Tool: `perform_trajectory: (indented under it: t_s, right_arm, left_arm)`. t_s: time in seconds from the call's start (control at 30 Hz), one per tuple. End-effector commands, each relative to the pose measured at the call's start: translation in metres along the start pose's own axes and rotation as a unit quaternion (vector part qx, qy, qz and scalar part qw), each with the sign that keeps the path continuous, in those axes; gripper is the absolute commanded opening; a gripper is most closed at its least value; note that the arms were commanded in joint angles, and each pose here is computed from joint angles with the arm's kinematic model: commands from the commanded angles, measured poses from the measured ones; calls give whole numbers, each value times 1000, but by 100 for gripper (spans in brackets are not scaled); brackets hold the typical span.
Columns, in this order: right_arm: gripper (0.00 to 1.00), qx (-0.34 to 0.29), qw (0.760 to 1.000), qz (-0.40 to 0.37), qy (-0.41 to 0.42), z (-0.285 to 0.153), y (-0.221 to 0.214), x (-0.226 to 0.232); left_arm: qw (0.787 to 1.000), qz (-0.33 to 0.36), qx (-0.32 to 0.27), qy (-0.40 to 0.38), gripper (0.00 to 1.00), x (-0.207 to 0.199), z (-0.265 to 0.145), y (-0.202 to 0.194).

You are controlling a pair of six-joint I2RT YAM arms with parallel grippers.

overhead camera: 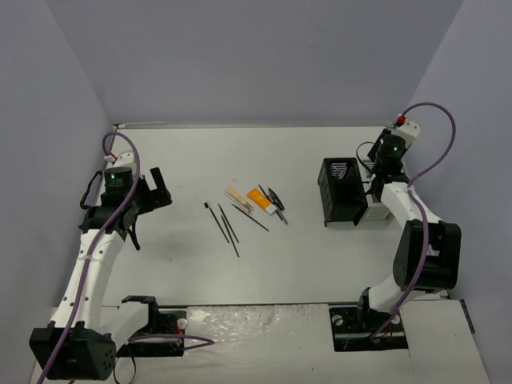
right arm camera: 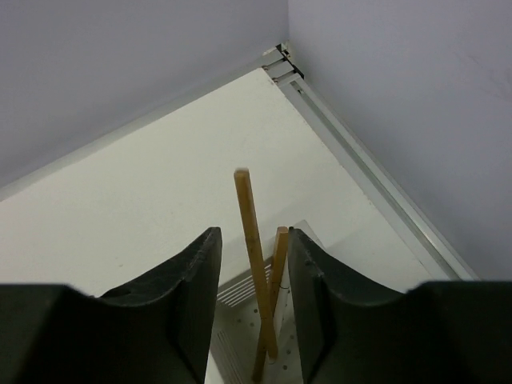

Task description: Organize the makeup

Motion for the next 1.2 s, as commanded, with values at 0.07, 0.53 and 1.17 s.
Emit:
perform_trajectory:
  t_s: [0.07,0.53,1.17]
  right_arm:
    - [56,-42,998,14,34,-15,38,5]
    - [66,108,920,-153,343,-140,24,136]
    - [42,332,813,-276,391,-189,-154,186]
  left_arm:
    - [999,-8,-36,-12,97,-5,-5,16]
    - [995,-1,-98,-21,97,-26,-26,68]
    - [988,34,-144,-40,97,-28,-23,78]
Point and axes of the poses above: each gripper's point midway between its finger pads, its own z axis out along the fingers, its own x axis along the line the jaws close on, y = z × x, the point moved 6 cm from there along -z, back along the fingers, and after that the axes turned 10 degrees about -z, right-handed, at the moved point
